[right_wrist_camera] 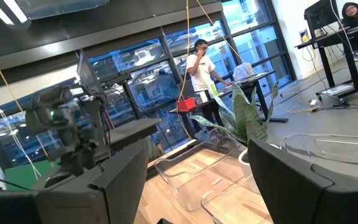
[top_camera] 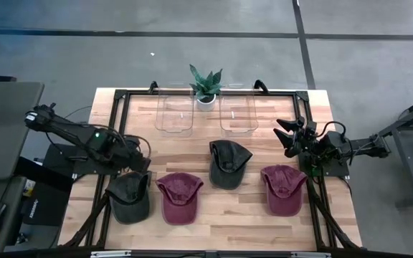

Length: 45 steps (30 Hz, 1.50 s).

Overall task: Pick & Place hat
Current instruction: Put the bottom black cap into the left transparent bin

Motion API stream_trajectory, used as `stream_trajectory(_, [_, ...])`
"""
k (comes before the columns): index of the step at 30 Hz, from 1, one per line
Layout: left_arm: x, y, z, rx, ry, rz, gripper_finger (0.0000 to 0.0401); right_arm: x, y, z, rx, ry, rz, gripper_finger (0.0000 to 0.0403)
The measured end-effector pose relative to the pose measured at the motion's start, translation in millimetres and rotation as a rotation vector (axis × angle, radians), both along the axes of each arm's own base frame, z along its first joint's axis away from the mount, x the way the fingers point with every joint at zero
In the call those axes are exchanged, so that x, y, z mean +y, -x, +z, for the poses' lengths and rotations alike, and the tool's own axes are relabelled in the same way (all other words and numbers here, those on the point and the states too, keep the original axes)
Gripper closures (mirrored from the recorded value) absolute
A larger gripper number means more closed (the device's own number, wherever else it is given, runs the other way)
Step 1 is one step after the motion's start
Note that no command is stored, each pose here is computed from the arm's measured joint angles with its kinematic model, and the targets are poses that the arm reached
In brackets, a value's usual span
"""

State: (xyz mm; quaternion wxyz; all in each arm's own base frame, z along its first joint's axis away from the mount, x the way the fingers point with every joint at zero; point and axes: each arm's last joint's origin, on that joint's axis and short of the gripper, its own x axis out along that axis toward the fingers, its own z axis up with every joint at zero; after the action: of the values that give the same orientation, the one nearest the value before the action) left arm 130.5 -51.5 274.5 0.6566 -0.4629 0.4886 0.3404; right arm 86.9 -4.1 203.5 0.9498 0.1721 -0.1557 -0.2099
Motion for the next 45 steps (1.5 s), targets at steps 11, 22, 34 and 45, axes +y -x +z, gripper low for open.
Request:
stream_trajectory(11, [-24.0, -14.7, -48.2, -0.005, 0.078, -0.002, 0.0105, 0.0, 0.0, -0.1, 0.001, 0.0, 0.0, 0.0132])
stream_trajectory(22, [-34.5, -34.4, -70.5, 0.082, 0.037, 0.012, 0.0105, 0.0, 0.0, 0.0, 0.0, 0.0, 0.0, 0.0132])
stream_trajectory(34, [-39.6, -43.0, -83.2, 0.129, 0.022, 0.003, 0.0105, 0.0, 0.0, -0.1, 0.001, 0.0, 0.0, 0.0132])
stream_trajectory(45, [-44.6, -47.2, -90.1, 0.18, 0.089, -0.013, 0.0105, 0.0, 0.0, 0.0, 0.0, 0.0, 0.0, 0.0132])
